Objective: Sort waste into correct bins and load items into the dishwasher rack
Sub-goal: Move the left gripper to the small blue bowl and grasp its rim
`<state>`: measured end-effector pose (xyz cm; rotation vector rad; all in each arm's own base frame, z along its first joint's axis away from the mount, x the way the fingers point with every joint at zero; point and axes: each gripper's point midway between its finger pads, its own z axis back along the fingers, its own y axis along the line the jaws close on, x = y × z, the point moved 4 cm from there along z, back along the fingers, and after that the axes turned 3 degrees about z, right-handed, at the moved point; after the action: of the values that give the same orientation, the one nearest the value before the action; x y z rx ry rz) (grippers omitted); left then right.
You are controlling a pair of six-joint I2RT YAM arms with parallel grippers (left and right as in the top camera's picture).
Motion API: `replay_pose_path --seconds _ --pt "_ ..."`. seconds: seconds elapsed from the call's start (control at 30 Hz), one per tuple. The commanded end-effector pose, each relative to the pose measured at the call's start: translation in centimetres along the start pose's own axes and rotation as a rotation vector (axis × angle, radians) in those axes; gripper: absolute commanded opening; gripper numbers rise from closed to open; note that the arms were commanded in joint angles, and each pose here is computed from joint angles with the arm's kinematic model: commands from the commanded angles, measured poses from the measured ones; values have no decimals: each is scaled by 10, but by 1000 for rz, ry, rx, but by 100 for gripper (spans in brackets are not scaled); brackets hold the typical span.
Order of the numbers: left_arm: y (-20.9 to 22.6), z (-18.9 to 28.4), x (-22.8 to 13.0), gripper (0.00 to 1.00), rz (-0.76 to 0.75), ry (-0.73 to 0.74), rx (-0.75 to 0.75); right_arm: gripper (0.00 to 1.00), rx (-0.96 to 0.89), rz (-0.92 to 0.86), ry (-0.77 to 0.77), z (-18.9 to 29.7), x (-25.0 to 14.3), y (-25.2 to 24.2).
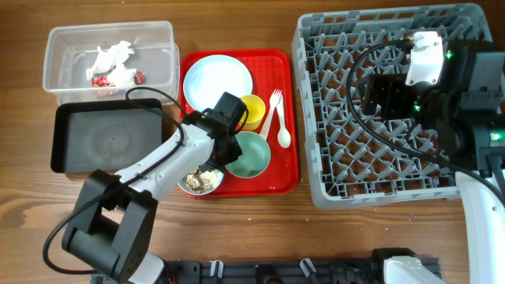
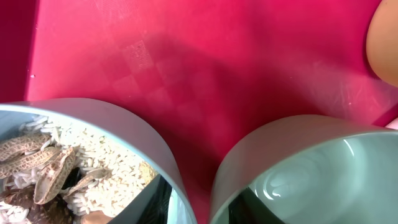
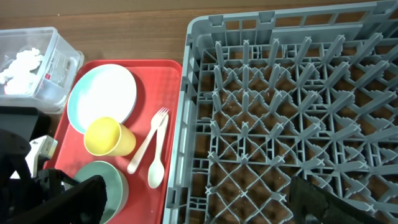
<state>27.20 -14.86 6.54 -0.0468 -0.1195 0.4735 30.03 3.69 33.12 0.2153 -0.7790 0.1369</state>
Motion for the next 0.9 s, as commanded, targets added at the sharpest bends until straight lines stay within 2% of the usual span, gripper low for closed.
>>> replay_pose_path --seconds 0.0,0.2,0.3,0.63,0.73,0.8,0.87 --pt "-11 17 4 33 0 -9 -65 95 18 8 1 -1 1 3" --pt "7 49 23 32 70 -67 -76 95 18 8 0 -1 1 3" --pt "15 38 29 33 102 -74 -42 95 18 8 0 -1 1 3" --pt "15 -9 12 31 80 4 56 95 18 9 1 -1 1 3" --pt "17 -14 10 19 79 18 75 95 18 9 0 -1 1 3" --pt "17 -13 10 4 79 18 75 95 18 9 0 -1 1 3" --pt "14 -12 9 4 72 34 56 95 18 9 0 -1 1 3"
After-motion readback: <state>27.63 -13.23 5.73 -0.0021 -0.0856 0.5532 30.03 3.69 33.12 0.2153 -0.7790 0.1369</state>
